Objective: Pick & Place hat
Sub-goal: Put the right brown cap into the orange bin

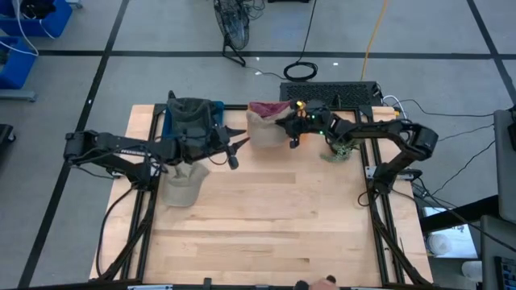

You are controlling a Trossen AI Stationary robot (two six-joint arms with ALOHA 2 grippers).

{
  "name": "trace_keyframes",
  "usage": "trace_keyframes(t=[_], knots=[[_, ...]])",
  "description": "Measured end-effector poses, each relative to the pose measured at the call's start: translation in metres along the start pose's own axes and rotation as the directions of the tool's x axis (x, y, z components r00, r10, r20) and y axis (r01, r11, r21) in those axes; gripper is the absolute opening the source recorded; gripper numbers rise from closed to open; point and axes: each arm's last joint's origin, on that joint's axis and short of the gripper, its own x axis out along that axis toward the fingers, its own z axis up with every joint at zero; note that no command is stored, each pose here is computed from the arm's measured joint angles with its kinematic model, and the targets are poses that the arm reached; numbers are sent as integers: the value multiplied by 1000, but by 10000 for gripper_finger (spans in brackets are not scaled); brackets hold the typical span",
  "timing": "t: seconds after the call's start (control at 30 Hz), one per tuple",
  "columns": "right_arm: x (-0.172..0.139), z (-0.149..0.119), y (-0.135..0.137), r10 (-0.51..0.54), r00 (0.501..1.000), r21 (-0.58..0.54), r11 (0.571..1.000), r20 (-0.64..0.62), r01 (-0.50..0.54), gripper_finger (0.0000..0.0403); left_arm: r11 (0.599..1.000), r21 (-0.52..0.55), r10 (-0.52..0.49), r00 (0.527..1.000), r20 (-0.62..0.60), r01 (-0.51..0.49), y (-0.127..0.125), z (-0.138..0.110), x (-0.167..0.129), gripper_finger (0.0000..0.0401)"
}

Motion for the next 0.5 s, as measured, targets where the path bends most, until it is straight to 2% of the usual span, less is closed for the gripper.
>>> trace_keyframes(t=[0.13, 0.23, 0.3, 0.5], knots=[[0, -13, -6, -18, 999, 73, 997, -33, 20, 0, 1000, 7, 13, 1000, -5, -13, 8, -2, 2, 124], [2, -27, -1, 8, 1000, 124, 992, -17, -6, 0, 1000, -20, -12, 1000, -3, 12, 13, -3, 4, 124], [3, -34, 4, 5, 1000, 135, 991, -20, -2, 0, 999, -36, -34, 999, -4, 34, 14, -3, 4, 124], [5, -37, 10, -93, 995, 119, 988, -32, 97, 0, 997, -54, -50, 999, -6, 49, 16, -4, 5, 124]])
